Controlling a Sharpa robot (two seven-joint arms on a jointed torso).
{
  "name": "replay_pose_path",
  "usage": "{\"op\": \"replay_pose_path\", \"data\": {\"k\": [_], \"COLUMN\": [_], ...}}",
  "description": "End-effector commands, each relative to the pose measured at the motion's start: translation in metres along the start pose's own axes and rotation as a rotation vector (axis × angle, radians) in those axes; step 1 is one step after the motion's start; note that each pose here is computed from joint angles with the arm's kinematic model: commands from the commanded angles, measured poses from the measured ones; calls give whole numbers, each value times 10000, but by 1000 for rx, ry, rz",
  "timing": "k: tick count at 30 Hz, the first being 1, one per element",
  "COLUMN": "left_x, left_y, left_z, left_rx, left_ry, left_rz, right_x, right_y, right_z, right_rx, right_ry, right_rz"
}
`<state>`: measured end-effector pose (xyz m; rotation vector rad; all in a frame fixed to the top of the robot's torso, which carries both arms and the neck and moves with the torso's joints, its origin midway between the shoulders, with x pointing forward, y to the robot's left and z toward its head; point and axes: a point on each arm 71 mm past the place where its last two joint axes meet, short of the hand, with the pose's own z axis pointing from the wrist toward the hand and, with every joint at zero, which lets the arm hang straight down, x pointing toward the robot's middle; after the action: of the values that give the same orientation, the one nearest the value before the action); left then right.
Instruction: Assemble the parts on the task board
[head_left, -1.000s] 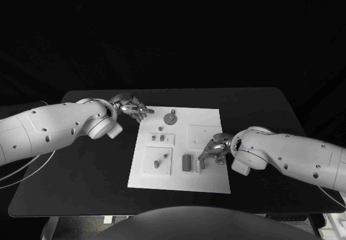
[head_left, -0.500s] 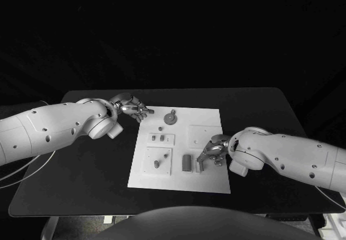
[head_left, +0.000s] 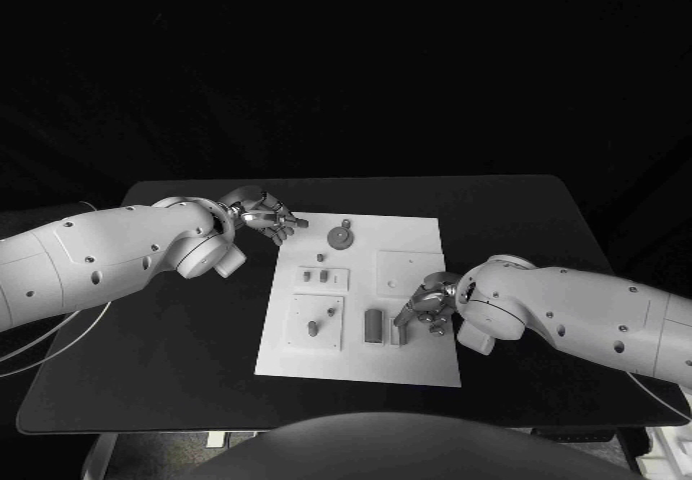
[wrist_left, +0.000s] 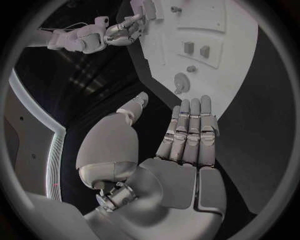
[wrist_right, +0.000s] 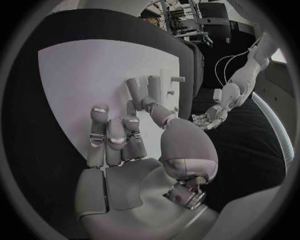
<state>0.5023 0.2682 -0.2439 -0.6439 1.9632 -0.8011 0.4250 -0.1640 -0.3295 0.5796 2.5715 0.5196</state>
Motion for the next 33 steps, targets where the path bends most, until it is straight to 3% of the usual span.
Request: {"op": "replay_pose_path", "data": {"k": [1, 9, 25, 33], "left_x": [15, 18, 16, 20], "left_y": [-19, -19, -16, -18], "left_z": [6, 5, 5, 7], "left_rx": [7, 7, 6, 6], "left_ry": [13, 15, 16, 17], "left_rz": [2, 3, 4, 4], "right_x": [41, 54, 9, 37], "right_y": [5, 22, 33, 73], "right_z": [4, 16, 35, 55], "right_rx": [7, 6, -3, -6], "right_ry": [23, 23, -27, -7], "right_rz": [10, 12, 37, 26]}}
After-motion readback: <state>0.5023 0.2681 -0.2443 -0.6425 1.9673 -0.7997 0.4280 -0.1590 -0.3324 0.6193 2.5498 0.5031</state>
